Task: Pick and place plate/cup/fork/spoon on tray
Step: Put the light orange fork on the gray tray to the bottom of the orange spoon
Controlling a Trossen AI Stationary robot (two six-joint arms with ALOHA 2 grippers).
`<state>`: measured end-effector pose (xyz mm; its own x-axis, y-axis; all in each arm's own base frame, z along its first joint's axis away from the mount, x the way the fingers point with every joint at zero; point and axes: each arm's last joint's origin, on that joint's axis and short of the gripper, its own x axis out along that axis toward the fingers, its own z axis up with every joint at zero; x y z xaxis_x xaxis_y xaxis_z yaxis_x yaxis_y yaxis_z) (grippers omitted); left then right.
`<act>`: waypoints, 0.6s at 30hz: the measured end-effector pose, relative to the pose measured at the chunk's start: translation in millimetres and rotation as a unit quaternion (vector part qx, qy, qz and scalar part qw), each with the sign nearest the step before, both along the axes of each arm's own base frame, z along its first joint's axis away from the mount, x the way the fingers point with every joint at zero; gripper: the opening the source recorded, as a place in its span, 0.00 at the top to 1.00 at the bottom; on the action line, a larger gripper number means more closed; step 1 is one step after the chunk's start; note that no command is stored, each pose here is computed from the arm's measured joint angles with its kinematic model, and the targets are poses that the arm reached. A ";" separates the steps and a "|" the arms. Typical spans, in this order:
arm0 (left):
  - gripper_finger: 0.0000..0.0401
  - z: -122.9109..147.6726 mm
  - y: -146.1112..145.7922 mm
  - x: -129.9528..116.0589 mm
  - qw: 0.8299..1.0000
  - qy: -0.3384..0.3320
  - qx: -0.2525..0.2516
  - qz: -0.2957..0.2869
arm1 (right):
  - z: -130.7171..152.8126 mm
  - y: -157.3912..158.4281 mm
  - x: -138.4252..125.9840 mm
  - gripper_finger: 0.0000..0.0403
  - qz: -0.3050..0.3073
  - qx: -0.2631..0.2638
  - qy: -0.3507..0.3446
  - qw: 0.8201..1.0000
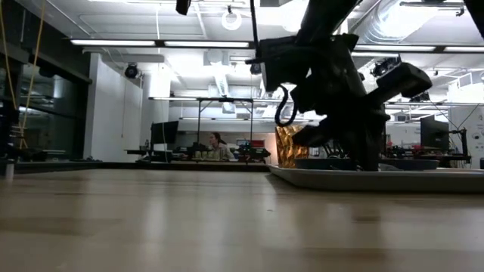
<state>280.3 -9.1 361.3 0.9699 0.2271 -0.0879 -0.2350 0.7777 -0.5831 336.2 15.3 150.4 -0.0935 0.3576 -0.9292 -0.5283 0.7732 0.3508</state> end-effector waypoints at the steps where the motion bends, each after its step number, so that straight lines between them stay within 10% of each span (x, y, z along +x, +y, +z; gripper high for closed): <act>1: 0.61 0.0 0.0 0.0 1.000 0.000 0.000 0.000 | -2.2 0.0 0.2 1.00 0.000 0.000 0.004 1.000; 18: 0.61 0.1 0.0 0.0 1.000 0.003 0.013 -0.001 | -4.6 -0.3 0.3 0.80 0.000 -0.012 0.008 1.000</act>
